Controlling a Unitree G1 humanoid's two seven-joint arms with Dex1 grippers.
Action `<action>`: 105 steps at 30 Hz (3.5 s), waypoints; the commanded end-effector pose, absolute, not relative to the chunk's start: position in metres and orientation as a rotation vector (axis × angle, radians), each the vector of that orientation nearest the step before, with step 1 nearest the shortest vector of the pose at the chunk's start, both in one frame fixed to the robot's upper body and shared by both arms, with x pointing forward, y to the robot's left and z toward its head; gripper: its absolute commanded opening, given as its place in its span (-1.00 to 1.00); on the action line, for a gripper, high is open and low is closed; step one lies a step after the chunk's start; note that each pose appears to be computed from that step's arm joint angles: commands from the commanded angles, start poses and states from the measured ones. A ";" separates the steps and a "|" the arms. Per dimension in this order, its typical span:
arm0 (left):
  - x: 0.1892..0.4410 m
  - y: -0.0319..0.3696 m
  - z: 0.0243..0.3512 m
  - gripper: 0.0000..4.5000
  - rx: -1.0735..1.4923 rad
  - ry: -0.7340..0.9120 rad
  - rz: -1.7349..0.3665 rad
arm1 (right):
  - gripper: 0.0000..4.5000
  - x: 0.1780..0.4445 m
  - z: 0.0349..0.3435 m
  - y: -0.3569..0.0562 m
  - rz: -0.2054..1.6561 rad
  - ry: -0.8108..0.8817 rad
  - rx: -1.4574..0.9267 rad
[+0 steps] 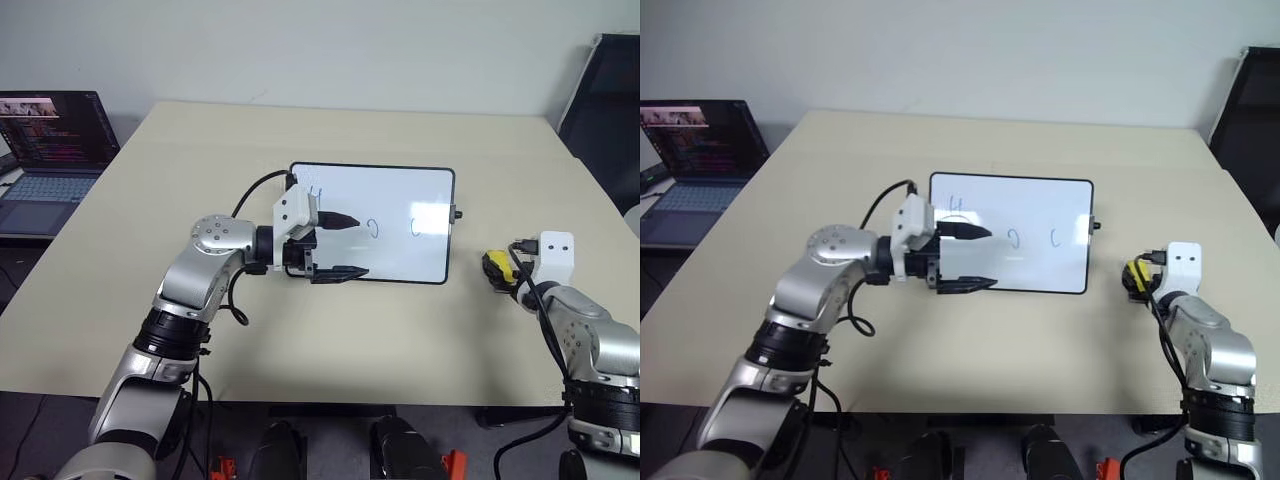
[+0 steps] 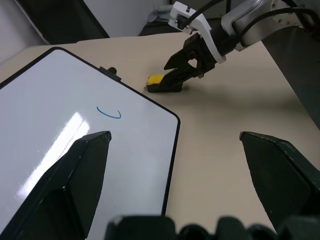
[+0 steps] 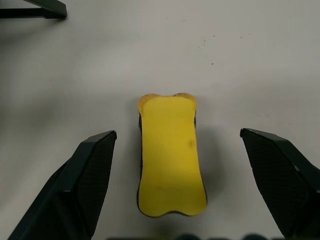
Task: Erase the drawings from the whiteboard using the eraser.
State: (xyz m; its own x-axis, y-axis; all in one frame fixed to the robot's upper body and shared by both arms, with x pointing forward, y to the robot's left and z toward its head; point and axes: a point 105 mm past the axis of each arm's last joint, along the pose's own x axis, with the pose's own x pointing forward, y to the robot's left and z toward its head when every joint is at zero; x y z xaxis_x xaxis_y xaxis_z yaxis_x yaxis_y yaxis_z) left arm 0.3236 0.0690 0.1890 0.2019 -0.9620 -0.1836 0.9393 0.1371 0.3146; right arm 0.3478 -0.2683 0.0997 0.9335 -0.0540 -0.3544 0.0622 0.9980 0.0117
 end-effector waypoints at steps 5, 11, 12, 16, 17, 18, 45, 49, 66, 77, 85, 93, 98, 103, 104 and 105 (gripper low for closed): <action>0.319 0.070 0.197 1.00 0.423 -0.121 -1.357 | 0.95 0.358 0.108 -0.277 -0.092 0.321 -0.008; 0.321 0.074 0.195 1.00 0.429 -0.112 -1.338 | 0.22 0.355 0.102 -0.281 -0.111 0.351 -0.013; 0.322 0.074 0.195 1.00 0.429 -0.112 -1.337 | 0.04 0.356 0.102 -0.281 -0.110 0.351 -0.011; 0.322 0.074 0.193 1.00 0.425 -0.107 -1.330 | -0.50 0.355 0.102 -0.277 -0.099 0.351 -0.009; 0.323 0.075 0.193 1.00 0.423 -0.106 -1.328 | -0.50 0.355 0.103 -0.277 -0.098 0.350 -0.008; 0.323 0.075 0.193 1.00 0.417 -0.104 -1.322 | -0.50 0.355 0.103 -0.276 -0.096 0.346 -0.005; 0.308 0.097 0.172 1.00 0.322 -0.041 -1.150 | -0.50 0.347 0.173 -0.132 0.384 0.069 -0.324; 0.309 0.092 0.177 1.00 0.326 -0.058 -1.154 | -0.50 0.376 0.186 -0.121 0.377 0.035 -0.384; 0.308 0.101 0.170 1.00 0.337 -0.053 -1.115 | -0.50 0.353 0.101 -0.147 0.482 0.351 -0.570; 0.309 0.100 0.171 1.00 0.341 -0.053 -1.123 | -0.50 0.379 0.151 -0.148 0.316 0.142 -0.655; 0.320 0.124 0.173 1.00 0.271 -0.059 -0.935 | -0.50 0.366 0.168 -0.133 0.382 0.053 -0.504; 0.321 0.152 0.170 1.00 0.245 -0.038 -0.777 | -0.50 0.328 0.176 -0.121 0.551 0.003 -0.354; 0.311 0.156 0.164 1.00 0.235 -0.006 -0.755 | -0.50 0.301 0.165 -0.117 0.673 0.045 -0.294; 0.307 0.158 0.162 1.00 0.240 0.011 -0.744 | -0.50 0.293 0.155 -0.113 0.720 0.066 -0.297; 0.307 0.159 0.162 1.00 0.241 0.013 -0.741 | -0.50 0.293 0.153 -0.112 0.725 0.071 -0.301; 0.307 0.160 0.161 1.00 0.243 0.014 -0.739 | -0.50 0.292 0.152 -0.111 0.728 0.075 -0.304</action>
